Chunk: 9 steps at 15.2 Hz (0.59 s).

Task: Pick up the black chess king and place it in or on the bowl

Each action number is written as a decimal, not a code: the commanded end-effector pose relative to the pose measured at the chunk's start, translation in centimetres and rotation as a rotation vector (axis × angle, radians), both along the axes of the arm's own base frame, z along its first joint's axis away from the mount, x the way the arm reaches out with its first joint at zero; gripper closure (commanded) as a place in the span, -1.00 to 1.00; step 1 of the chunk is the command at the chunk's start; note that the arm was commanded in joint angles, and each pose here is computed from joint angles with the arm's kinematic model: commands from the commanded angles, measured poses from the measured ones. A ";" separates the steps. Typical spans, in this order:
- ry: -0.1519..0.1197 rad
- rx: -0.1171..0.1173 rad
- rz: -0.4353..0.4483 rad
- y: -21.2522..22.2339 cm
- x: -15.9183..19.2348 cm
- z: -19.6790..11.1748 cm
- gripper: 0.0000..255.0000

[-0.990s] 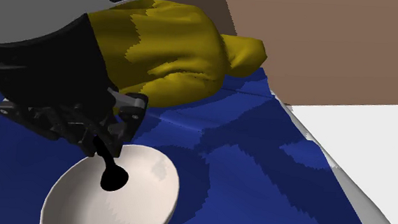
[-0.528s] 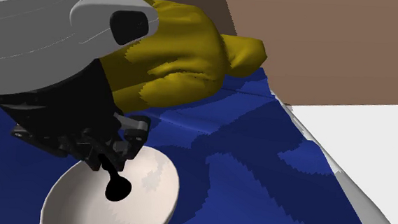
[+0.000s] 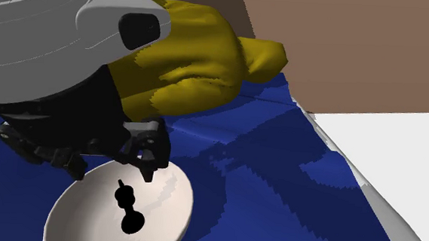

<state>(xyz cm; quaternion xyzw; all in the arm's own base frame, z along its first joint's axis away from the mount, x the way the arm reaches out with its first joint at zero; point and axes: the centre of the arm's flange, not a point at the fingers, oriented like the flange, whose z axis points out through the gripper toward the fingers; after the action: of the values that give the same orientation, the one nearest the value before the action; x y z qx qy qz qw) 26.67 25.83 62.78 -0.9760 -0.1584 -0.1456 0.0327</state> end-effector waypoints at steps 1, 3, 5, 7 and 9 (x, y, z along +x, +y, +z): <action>0.000 0.000 0.000 0.0 0.0 0.0 -1.00; 0.000 0.000 0.000 0.0 0.0 0.0 -1.00; 0.000 0.000 0.000 -0.3 -0.7 2.5 -1.00; 0.000 0.000 0.000 -0.6 -1.4 4.8 -1.00; 0.000 0.000 0.000 -0.6 -1.4 4.8 -1.00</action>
<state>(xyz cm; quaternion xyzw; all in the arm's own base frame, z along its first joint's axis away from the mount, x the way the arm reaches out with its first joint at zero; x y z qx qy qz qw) 25.33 25.23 67.24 -0.9760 -0.1584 -0.1460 0.0329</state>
